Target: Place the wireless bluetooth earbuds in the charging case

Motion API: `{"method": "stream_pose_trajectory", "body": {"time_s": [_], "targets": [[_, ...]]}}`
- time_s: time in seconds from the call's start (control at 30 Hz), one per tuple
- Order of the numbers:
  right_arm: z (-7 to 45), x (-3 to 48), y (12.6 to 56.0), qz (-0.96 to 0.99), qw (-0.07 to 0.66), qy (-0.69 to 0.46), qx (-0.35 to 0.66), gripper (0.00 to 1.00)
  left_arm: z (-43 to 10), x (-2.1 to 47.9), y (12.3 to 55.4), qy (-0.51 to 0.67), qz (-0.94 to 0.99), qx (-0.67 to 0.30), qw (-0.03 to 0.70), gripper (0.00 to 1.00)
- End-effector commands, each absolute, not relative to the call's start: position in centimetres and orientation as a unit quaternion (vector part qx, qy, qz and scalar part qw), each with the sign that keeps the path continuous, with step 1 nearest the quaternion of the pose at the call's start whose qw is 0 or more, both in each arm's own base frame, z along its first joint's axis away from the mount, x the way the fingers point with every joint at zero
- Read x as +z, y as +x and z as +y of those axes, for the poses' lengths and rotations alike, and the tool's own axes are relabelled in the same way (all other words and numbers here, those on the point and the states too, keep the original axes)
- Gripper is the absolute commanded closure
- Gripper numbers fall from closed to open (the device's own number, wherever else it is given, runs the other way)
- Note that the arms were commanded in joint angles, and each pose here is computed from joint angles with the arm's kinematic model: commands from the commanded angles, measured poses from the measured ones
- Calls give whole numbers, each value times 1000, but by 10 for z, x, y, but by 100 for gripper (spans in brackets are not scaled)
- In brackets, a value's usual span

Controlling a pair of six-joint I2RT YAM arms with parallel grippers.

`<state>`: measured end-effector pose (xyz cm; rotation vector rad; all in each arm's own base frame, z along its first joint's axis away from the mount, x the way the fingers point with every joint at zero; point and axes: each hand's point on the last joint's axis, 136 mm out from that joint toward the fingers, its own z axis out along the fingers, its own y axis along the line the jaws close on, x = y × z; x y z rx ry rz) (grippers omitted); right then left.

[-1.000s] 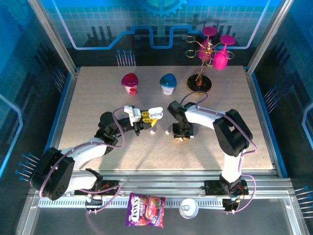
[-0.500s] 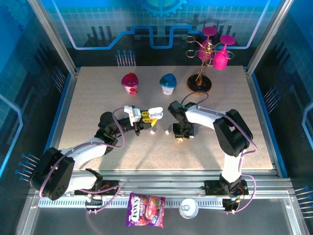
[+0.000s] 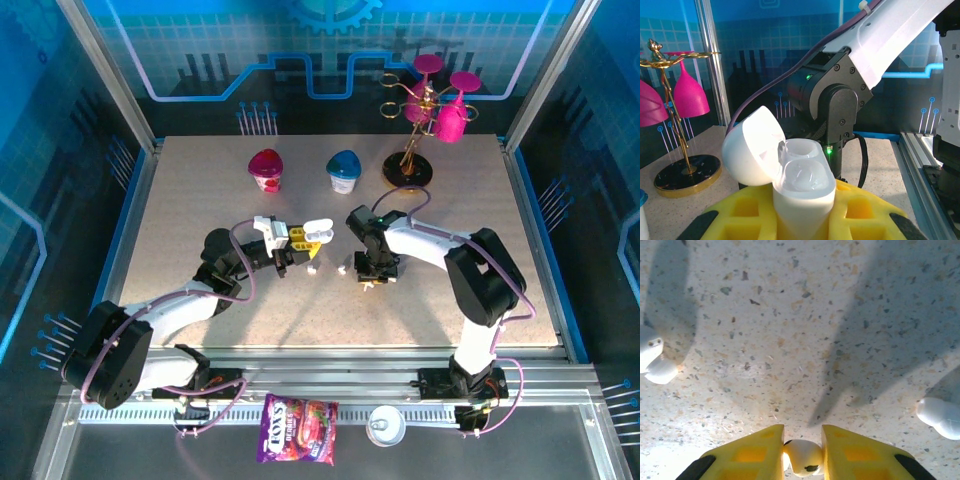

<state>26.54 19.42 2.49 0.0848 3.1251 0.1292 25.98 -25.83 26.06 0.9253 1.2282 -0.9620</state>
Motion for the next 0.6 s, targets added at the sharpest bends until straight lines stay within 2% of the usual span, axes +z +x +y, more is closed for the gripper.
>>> {"method": "stream_pose_trajectory", "body": {"time_s": [0.0,0.23,0.57], "targets": [[197,30,264,998,10,15,59,77,-258,272,260,407,518,-414,628,100],[196,35,268,997,35,2,63,75,-258,267,263,404,524,-414,625,100],[205,21,265,997,10,-35,67,75,-259,266,263,404,525,-413,625,100]]}}
